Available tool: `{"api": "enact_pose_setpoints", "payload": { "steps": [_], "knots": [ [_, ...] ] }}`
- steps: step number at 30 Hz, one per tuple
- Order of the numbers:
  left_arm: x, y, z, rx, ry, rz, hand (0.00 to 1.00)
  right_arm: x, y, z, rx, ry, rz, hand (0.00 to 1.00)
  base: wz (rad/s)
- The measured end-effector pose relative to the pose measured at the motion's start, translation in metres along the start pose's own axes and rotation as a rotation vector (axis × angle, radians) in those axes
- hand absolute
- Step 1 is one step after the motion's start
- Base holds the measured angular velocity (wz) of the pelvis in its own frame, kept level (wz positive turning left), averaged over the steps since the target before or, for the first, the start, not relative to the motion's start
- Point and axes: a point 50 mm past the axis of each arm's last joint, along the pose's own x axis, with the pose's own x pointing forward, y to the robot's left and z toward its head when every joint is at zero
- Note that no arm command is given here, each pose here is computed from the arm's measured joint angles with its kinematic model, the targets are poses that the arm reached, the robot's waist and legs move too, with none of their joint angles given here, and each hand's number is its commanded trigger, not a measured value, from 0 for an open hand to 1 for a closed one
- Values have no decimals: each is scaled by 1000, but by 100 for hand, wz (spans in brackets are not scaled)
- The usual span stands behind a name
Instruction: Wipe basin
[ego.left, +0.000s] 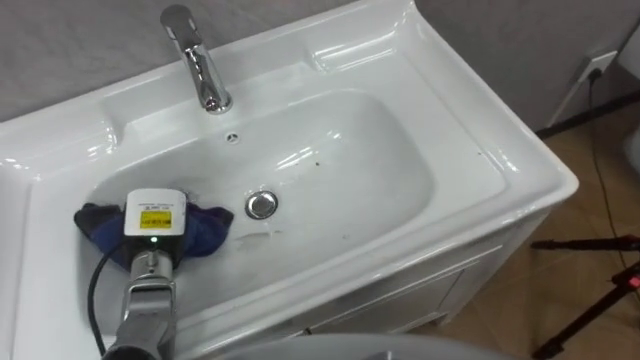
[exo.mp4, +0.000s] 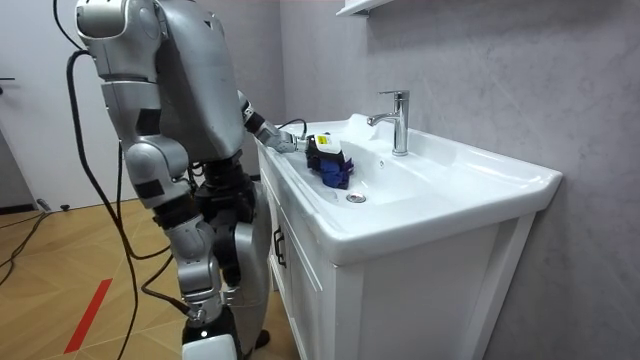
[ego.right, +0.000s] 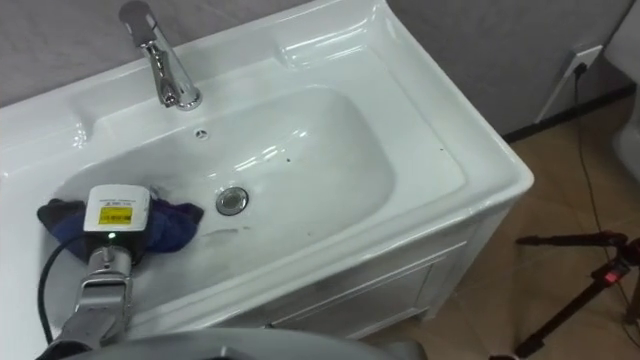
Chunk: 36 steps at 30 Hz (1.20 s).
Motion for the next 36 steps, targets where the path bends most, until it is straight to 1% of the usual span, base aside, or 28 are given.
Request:
{"api": "enact_pose_setpoints", "payload": {
  "steps": [6, 9, 11, 15, 18, 20, 22, 26, 32, 36],
  "knots": [
    [0, 5, 6, 0, 13, -3, 100, 0, 1, 4, -9, -25, -9, 0, 9],
    [3, 10, 9, -17, 12, -7, 100, 0, 0, 6, -13, -35, -22, 0, 16],
    [4, 16, 12, -42, 11, -29, 100, -1, 2, 8, -35, -43, -34, 0, 13],
    [3, 28, 22, -80, -30, -51, 100, -1, 2, 10, -14, -48, -49, 0, 16],
    [3, 41, 30, -108, -59, -63, 100, -1, 1, 14, -11, -64, -59, 0, 13],
    [4, 54, 33, -126, -82, -70, 100, -2, 2, 21, -21, -90, -60, 0, 16],
    [3, 60, 35, -130, -101, -74, 100, -3, 2, 24, -22, -109, -60, 0, 10],
    [3, 71, 39, -182, -133, -119, 100, -3, 6, 27, 5, -126, -50, 0, 7],
    [-7, 90, 55, -190, -250, -178, 100, -2, 10, 20, -24, -105, -36, 0, 9],
    [-11, 96, 63, -189, -298, -197, 100, -2, 11, 18, 5, -94, -27, 0, 5]
  ]
}}
